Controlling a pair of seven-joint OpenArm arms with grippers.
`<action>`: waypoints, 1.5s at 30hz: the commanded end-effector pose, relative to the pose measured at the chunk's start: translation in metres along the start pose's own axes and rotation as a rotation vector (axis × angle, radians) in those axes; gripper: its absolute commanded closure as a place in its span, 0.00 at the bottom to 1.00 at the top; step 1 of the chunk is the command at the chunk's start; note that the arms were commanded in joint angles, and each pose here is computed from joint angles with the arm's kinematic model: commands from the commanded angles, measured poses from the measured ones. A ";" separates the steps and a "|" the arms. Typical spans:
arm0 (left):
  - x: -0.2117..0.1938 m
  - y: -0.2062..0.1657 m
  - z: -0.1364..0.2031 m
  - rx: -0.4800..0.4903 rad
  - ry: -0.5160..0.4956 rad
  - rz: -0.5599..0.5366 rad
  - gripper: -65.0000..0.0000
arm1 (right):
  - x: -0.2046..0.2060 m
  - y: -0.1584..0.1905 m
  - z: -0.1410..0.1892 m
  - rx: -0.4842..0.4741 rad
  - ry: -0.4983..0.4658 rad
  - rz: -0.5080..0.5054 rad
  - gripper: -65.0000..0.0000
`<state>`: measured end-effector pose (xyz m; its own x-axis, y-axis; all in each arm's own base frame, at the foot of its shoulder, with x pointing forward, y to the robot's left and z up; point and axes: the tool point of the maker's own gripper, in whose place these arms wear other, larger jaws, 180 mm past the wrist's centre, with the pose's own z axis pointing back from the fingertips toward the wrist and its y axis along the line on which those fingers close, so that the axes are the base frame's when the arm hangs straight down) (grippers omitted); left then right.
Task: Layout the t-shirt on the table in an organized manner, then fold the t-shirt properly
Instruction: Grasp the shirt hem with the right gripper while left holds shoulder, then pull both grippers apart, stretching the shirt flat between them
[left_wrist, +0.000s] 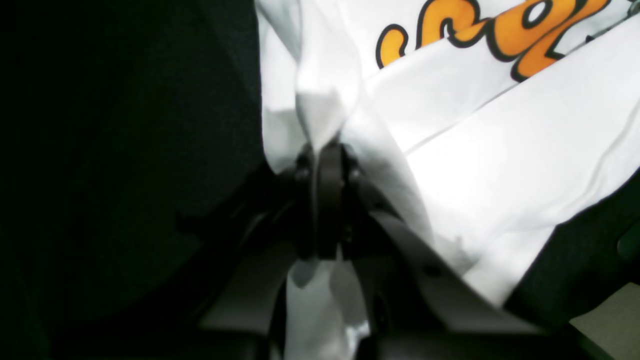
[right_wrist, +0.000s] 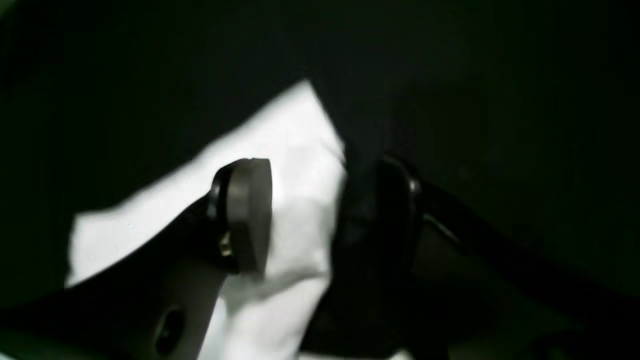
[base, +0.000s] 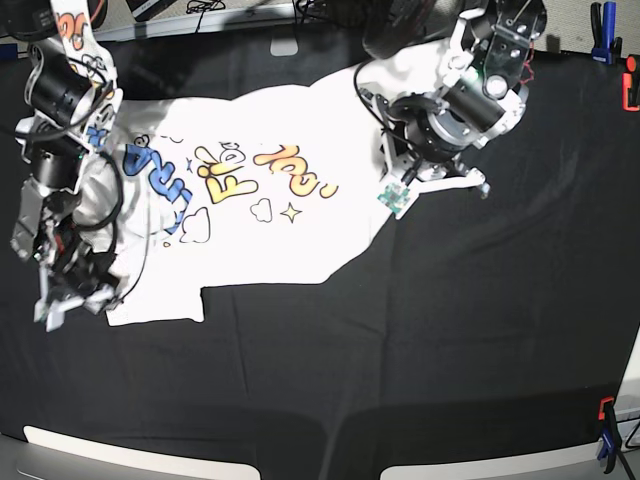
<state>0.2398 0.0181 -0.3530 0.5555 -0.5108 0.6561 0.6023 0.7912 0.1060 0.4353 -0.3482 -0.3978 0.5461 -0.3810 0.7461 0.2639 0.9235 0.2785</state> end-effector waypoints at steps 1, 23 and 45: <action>0.013 0.003 0.004 0.010 -0.047 0.002 1.00 | 0.033 0.000 0.003 0.004 -0.075 -0.007 0.50; 0.016 0.024 0.005 0.109 -0.040 -0.055 1.00 | 0.059 0.027 0.012 0.144 -0.164 0.078 1.00; 0.078 0.119 0.033 0.318 -0.253 -0.331 1.00 | 0.125 0.041 0.036 0.219 -0.221 0.153 1.00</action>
<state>0.3300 0.0848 -0.2805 0.2266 -0.6933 0.6841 0.5209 0.6797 0.5164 0.4732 -0.3455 -0.3081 0.4622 -0.2490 0.8511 0.0194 0.9624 0.2711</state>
